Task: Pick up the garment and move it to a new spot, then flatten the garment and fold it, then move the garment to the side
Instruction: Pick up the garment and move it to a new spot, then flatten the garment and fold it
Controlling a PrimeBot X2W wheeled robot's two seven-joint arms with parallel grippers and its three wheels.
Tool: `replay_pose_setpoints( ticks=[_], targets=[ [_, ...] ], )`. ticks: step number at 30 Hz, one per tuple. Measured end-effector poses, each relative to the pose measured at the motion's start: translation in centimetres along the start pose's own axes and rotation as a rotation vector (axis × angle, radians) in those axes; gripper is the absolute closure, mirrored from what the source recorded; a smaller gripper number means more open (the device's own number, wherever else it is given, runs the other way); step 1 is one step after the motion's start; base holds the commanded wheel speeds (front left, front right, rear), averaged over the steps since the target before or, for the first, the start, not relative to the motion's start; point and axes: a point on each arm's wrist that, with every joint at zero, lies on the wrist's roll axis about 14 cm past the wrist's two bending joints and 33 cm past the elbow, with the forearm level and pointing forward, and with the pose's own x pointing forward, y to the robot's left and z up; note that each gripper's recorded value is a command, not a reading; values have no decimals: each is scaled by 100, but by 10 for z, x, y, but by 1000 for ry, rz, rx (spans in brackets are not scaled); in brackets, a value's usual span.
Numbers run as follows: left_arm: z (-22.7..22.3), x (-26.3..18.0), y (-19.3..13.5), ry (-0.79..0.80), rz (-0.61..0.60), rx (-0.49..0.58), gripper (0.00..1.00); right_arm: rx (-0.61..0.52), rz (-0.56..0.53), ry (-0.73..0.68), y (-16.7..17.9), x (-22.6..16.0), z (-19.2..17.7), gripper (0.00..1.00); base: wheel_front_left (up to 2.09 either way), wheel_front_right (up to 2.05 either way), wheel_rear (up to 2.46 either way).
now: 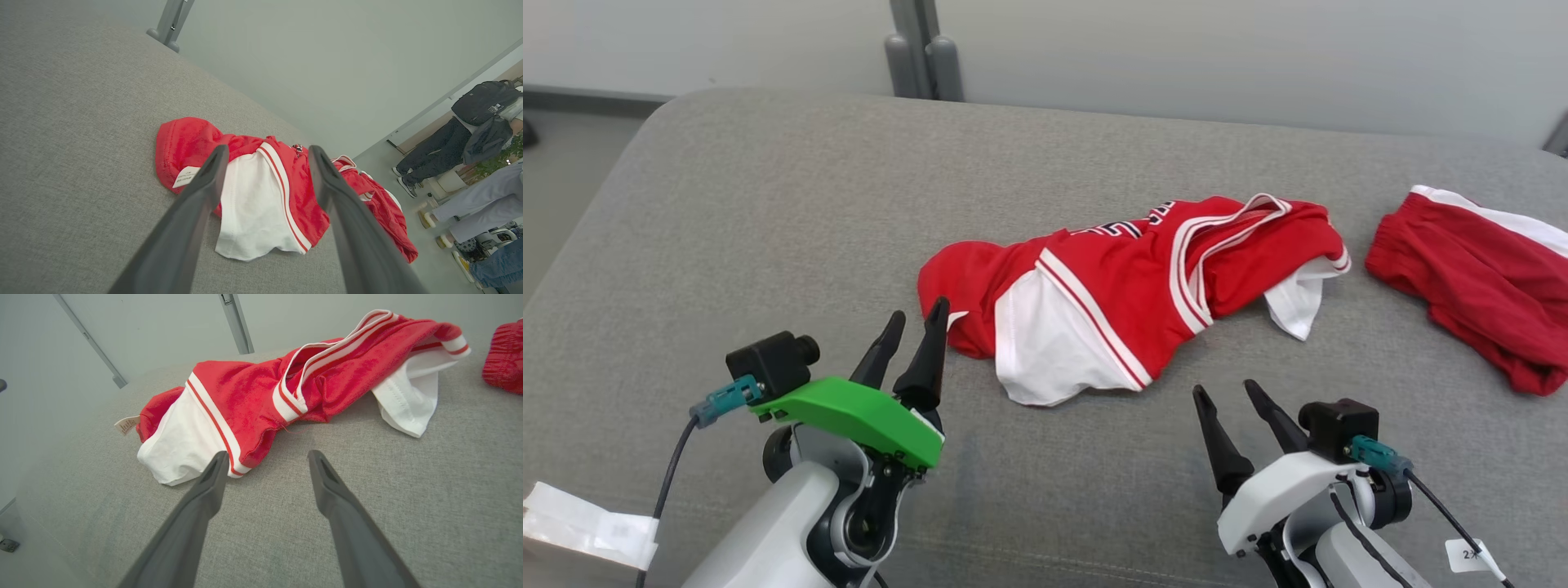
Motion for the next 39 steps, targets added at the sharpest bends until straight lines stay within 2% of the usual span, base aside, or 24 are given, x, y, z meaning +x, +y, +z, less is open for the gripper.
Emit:
replay_pose_setpoints(
  ticks=[8,13,33,34,35,37,39],
  targets=[
    [32,-23,20,-116,56,68,0,29,51,85,17,20,-21,0,0,0,0],
    [33,-32,28,-132,81,103,0,41,73,113,23,36,-28,0,0,0,0],
    [41,-49,60,-194,209,88,0,106,26,208,8,68,-59,0,0,0,0],
    [40,-49,59,-195,209,85,0,116,21,206,7,68,-59,13,0,0,0],
    [40,-48,58,-197,207,83,0,127,16,208,6,69,-59,54,0,0,0],
    [41,-48,57,-202,206,80,0,138,14,205,5,71,-58,100,0,0,0],
    [44,-49,59,-216,215,74,0,152,28,198,7,73,-55,100,0,0,0]
  ],
)
